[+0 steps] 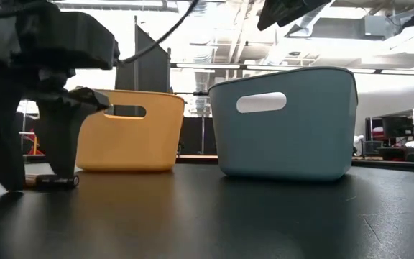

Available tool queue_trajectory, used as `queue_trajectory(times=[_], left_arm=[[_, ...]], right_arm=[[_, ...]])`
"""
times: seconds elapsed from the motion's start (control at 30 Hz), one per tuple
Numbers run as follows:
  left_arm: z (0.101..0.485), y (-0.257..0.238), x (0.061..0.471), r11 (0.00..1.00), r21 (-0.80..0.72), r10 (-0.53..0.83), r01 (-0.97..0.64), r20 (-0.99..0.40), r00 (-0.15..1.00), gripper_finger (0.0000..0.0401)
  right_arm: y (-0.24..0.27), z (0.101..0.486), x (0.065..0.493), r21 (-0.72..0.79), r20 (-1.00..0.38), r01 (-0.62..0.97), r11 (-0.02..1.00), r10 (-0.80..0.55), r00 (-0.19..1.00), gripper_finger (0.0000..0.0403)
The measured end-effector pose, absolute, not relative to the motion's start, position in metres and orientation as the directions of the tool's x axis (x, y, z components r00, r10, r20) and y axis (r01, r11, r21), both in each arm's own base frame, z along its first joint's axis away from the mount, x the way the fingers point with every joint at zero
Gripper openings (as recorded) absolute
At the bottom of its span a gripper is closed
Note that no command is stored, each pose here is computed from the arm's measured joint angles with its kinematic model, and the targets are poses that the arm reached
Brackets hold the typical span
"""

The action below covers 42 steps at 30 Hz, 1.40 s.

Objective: Sort batteries
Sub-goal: Put the black battery into the yellow bin

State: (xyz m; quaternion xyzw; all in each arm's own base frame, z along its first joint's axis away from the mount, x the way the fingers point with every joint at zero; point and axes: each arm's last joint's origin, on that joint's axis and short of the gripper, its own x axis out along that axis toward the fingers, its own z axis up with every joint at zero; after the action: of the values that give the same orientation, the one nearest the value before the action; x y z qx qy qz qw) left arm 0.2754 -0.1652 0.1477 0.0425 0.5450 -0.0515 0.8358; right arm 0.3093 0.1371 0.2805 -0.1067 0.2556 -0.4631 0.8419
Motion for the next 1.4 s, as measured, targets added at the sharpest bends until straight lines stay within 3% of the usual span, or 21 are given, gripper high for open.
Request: queue_trajectory(times=[0.23, 0.6, 0.73, 1.4], left_arm=[[0.142, -0.161, 0.278, 0.995, 0.003, -0.036, 0.101, -0.922, 0.385, 0.0186], [0.131, -0.153, 0.273, 0.996, 0.011, -0.021, 0.085, -0.927, 0.374, 0.0053], [0.124, -0.15, 0.269, 0.996, -0.009, -0.043, 0.09, -0.923, 0.382, 0.0022], [0.132, -0.149, 0.266, 0.993, -0.034, -0.08, 0.115, -0.904, 0.419, 0.002]], right_arm=[[0.138, 0.28, 0.31, -0.417, -0.331, 0.722, 0.551, -0.833, 0.444, 0.0279], [0.138, 0.28, 0.311, -0.423, -0.331, 0.718, 0.552, -0.832, 0.445, 0.0279], [0.138, 0.28, 0.311, -0.424, -0.33, 0.718, 0.552, -0.832, 0.445, 0.0279], [0.137, 0.28, 0.311, -0.424, -0.329, 0.719, 0.551, -0.833, 0.444, 0.0279]])
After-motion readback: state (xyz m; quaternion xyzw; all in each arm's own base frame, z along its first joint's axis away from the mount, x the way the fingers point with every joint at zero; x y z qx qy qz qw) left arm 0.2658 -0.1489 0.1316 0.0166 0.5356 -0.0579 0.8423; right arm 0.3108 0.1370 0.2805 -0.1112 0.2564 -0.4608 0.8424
